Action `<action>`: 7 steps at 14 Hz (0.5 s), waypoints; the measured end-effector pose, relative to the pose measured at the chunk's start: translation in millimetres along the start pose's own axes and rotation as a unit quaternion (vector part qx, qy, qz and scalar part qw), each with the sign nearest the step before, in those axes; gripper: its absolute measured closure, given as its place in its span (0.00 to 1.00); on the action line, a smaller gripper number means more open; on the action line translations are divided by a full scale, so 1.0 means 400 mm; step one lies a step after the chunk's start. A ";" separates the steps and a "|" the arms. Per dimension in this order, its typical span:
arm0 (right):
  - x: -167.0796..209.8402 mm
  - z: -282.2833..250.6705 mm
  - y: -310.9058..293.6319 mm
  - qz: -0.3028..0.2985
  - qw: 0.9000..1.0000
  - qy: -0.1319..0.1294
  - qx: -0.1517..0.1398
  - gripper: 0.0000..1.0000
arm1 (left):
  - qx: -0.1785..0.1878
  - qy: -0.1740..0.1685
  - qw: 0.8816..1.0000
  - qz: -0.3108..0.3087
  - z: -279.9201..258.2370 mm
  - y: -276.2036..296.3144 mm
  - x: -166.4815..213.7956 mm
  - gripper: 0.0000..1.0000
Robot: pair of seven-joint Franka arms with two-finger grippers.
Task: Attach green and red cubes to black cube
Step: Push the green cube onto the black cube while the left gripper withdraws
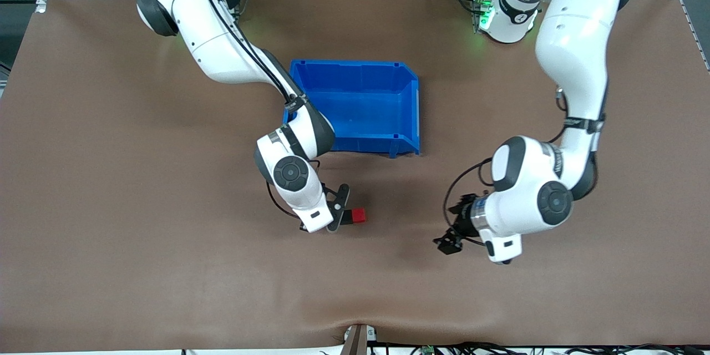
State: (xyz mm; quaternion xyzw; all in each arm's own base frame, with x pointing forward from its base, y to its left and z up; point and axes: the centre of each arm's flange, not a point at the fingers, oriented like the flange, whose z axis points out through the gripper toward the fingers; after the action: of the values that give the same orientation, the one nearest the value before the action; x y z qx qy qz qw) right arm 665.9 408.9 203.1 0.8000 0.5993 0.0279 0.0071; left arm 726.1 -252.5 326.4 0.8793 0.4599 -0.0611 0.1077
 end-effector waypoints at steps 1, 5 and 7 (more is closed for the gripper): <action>0.005 -0.003 -0.001 -0.002 1.000 0.000 -0.004 0.59 | 0.009 0.023 0.999 0.028 -0.046 -0.003 -0.004 0.00; 0.030 0.012 -0.018 -0.011 1.000 0.002 -0.011 0.59 | 0.030 0.061 0.991 0.119 -0.265 -0.036 -0.013 0.00; 0.035 0.030 -0.022 -0.013 1.000 0.003 -0.012 0.59 | 0.036 0.065 0.986 0.146 -0.397 -0.083 0.020 0.00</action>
State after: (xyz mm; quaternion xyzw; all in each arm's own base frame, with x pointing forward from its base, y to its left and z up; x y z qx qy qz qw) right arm 661.8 425.0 191.4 0.7922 0.6088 0.0375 0.0158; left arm 704.7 -188.7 474.2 0.9426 0.3296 -0.0038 0.0531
